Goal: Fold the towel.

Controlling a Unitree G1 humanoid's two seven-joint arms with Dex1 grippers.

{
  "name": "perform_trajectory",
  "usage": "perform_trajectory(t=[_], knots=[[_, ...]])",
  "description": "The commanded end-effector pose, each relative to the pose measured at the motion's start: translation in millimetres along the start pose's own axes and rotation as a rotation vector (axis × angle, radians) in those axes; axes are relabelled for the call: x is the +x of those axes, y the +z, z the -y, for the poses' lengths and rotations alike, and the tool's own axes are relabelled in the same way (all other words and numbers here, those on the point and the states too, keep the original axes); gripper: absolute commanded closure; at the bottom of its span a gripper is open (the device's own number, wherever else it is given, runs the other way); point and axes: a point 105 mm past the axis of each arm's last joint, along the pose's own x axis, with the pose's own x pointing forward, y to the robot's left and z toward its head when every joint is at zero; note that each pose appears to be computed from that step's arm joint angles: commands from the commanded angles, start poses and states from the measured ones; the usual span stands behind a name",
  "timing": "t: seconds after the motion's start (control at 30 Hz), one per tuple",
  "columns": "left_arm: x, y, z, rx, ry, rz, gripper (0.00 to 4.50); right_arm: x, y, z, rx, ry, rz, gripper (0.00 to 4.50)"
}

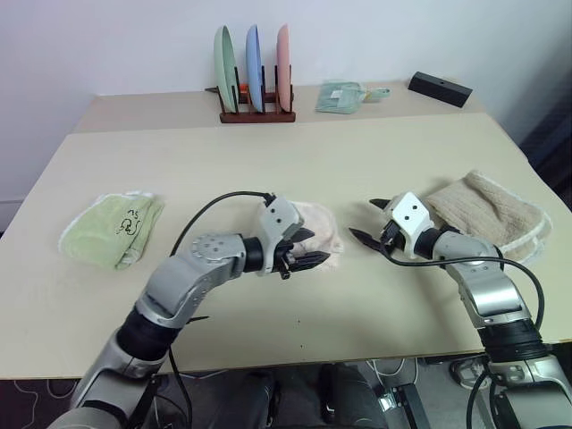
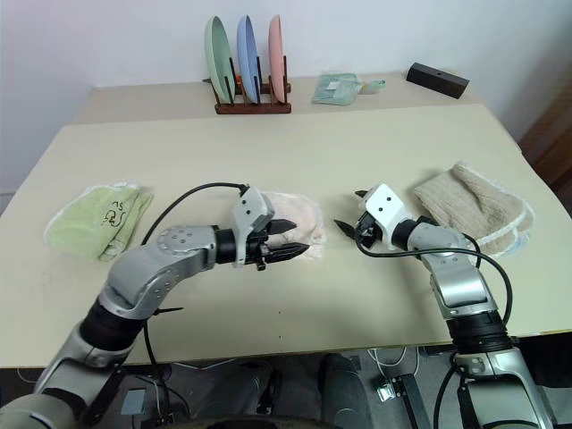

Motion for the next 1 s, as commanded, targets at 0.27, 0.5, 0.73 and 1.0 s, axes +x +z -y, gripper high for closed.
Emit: perform_trajectory(t=[0.27, 0.5, 0.73, 1.0], knots=[[-34.2, 26.9, -56.8, 0.08, 0.324, 0.13, 4.49, -10.4, 43.9, 39.6, -0.007, -0.07, 0.114, 4.45], [-26.4, 17.0, -74.1, 0.051, 0.371, 0.141, 4.49, 13.4, 104.6, -18.6, 0.222, 0.189, 0.308, 4.45], [-11.7, -29.4, -66.8, -0.017, 0.334, 0.051, 4.49, 49.5, 42.8, -75.8, 0.275, 0.274, 0.064, 4.45], [-4.0, -55.7, -60.9, -0.073, 0.332, 0.032, 4.49, 52.8, 3.3, -85.9, 0.266, 0.253, -0.037, 4.45]])
